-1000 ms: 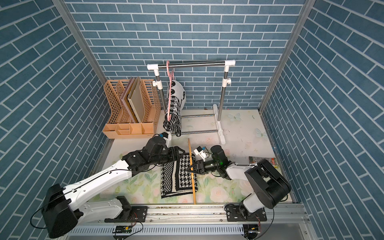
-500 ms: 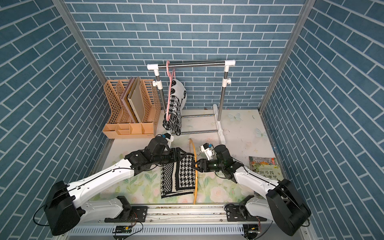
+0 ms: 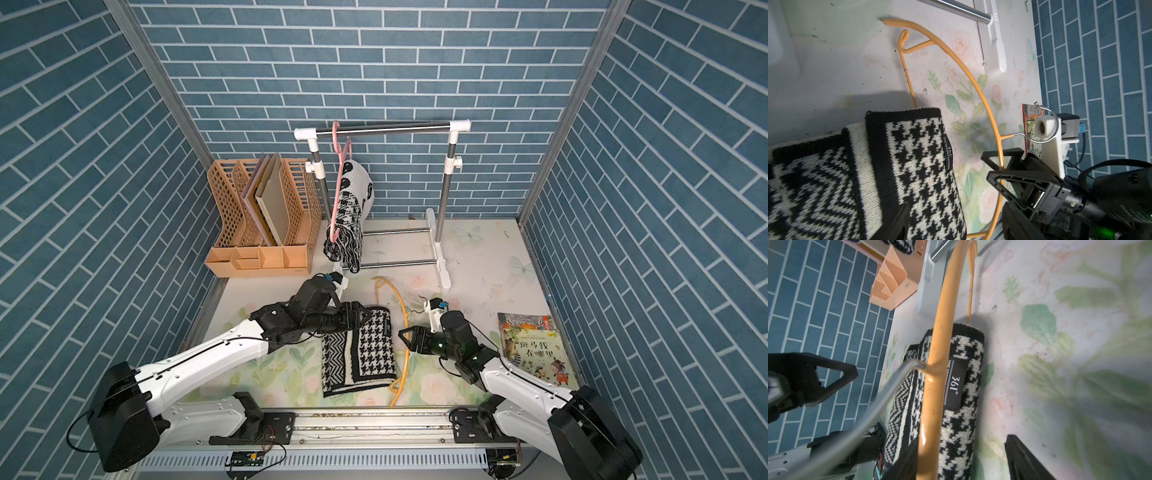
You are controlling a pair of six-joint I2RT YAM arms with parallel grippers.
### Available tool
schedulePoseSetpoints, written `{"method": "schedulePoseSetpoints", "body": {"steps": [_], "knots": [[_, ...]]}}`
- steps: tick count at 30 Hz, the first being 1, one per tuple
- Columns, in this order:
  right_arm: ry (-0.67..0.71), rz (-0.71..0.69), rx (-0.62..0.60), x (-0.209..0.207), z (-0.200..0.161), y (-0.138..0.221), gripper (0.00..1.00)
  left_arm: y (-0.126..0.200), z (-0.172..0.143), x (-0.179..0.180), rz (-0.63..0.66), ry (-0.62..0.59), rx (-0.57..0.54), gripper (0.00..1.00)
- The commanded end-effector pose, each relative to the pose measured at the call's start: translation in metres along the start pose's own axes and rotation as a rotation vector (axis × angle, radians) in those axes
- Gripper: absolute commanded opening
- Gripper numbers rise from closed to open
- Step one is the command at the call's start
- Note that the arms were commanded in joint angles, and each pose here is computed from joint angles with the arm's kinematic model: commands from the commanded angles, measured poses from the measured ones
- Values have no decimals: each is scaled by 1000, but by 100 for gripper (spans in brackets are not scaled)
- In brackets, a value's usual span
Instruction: Hang the scarf on the hanger
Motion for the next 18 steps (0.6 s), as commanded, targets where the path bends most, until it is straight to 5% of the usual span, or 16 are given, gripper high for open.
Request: {"method": "schedulePoseSetpoints", "body": {"steps": [1,9,14,18], "knots": [[-34,-31,-111,-7,11,4,74,1,-10,6,15,-21,35,73],[-229,-33,-161,-28,0,7,81,-1,-15,11,24,-40,57,74],[-409,15,-295,-39,1,22,85,-1,-15,9,14,-47,56,74],[-400,24,-368,-38,8,32,91,-2,-13,7,10,-59,60,74]]}}
Point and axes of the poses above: each gripper's point midway between its finger pads, its own y axis back along the fingers, its own x axis along the line the jaws close on, z = x × y, the point moved 4 cm from there along y, back along the fingers, and after that the axes turned 2 degrees about -y, right-handed, at the moved point
